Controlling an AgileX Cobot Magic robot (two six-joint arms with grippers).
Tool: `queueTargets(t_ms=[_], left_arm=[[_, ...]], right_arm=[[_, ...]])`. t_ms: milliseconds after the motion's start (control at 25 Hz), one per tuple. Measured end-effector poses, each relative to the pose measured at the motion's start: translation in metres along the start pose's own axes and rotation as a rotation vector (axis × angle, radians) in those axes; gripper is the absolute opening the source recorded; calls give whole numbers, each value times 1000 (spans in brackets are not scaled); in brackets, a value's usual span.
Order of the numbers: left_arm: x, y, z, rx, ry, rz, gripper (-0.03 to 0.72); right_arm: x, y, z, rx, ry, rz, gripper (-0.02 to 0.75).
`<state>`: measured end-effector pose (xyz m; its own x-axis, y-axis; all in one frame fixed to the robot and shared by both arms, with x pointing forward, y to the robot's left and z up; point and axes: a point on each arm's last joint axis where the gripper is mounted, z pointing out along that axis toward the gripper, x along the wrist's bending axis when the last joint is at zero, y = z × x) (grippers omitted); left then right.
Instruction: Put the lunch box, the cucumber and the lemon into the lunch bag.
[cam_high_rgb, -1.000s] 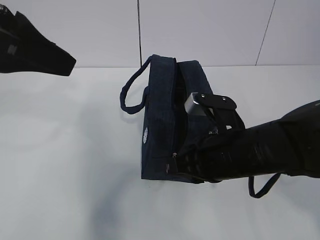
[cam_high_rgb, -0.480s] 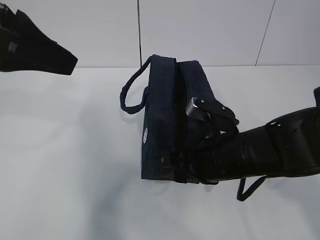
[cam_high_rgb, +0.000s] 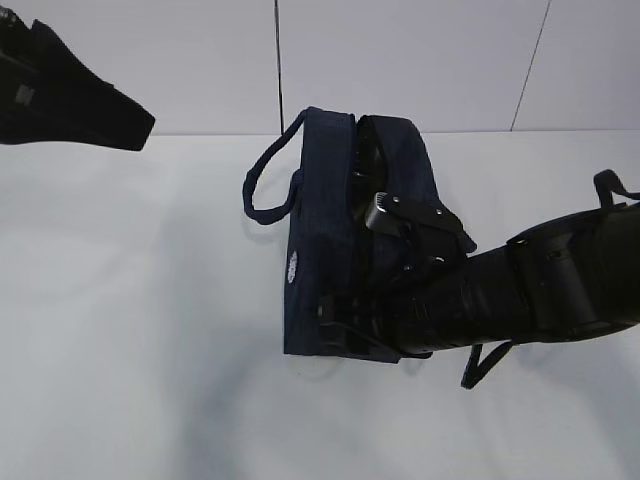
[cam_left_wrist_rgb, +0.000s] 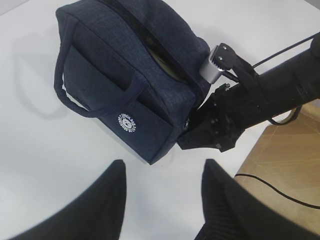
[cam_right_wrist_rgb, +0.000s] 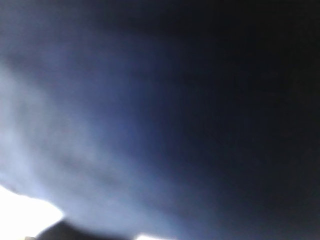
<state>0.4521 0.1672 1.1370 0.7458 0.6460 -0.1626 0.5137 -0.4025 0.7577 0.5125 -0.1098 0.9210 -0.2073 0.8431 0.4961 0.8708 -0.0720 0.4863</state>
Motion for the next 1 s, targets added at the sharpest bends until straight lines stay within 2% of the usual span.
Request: queueTargets(t_ms=[440,1000], left_arm=[[-1,-1,0,14,-10,0,335],[-1,-1,0,12,-15,-4,325]], right_arm=[[-1,1,0,-6,-14,3,18],[0,0,-8,-17,-9,-13,0]])
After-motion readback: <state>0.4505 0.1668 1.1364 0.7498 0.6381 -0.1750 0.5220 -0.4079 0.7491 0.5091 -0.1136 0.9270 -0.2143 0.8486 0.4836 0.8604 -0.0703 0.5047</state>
